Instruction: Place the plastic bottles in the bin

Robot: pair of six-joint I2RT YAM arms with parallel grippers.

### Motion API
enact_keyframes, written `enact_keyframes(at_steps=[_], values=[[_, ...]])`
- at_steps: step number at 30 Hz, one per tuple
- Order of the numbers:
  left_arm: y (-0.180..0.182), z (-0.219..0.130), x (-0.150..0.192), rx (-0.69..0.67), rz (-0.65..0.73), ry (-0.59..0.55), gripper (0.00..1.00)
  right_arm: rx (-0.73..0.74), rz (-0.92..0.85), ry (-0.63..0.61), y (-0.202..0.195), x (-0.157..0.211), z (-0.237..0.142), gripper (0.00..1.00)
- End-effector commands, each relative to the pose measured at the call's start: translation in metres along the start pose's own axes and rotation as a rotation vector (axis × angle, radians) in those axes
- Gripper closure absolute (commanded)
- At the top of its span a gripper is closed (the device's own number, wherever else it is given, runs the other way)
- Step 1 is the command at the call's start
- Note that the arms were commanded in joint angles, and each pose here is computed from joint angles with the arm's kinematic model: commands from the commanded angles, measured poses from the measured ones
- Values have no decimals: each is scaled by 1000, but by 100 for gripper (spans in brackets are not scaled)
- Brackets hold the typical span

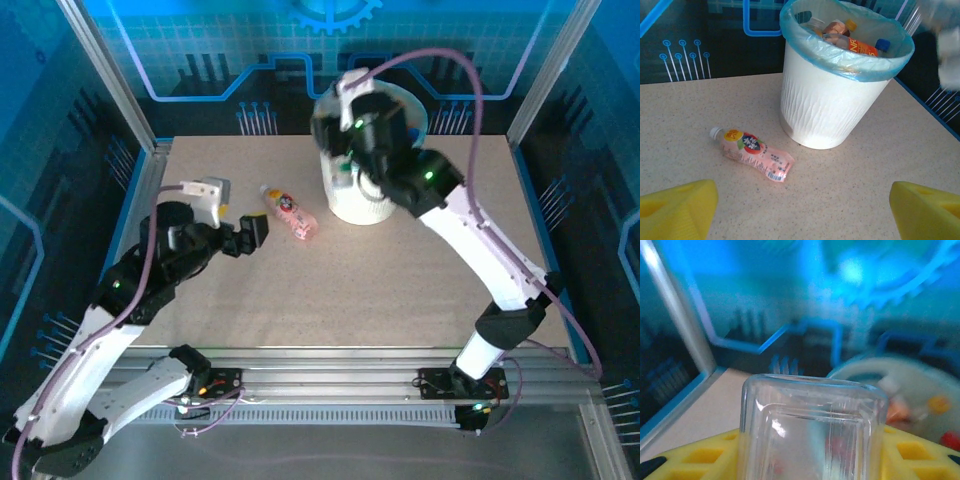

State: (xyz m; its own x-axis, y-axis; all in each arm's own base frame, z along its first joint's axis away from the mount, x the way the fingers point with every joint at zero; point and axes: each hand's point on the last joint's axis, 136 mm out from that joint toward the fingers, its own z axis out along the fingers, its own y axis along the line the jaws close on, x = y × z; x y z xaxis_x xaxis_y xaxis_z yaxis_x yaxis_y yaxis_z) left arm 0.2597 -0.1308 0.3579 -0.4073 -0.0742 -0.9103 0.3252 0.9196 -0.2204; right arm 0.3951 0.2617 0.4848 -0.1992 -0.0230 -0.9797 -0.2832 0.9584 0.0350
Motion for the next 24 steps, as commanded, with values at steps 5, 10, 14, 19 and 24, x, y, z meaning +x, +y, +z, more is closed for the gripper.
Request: enact_keyframes(at_steps=[5, 10, 14, 19, 24], values=[[-9, 20, -26, 20, 11, -42, 10, 263, -38, -93, -97, -3, 89, 49], [-6, 25, -24, 10, 7, -36, 10, 389, -177, -145, -121, -3, 130, 48], [-3, 26, -21, 3, 2, -31, 10, 414, -305, -147, -125, 4, 157, 47], [-1, 26, -19, -2, 1, -35, 9, 441, -367, -77, -142, 25, 174, 45], [-1, 30, -18, 0, -5, -28, 9, 476, -340, -49, -170, 37, 168, 44]])
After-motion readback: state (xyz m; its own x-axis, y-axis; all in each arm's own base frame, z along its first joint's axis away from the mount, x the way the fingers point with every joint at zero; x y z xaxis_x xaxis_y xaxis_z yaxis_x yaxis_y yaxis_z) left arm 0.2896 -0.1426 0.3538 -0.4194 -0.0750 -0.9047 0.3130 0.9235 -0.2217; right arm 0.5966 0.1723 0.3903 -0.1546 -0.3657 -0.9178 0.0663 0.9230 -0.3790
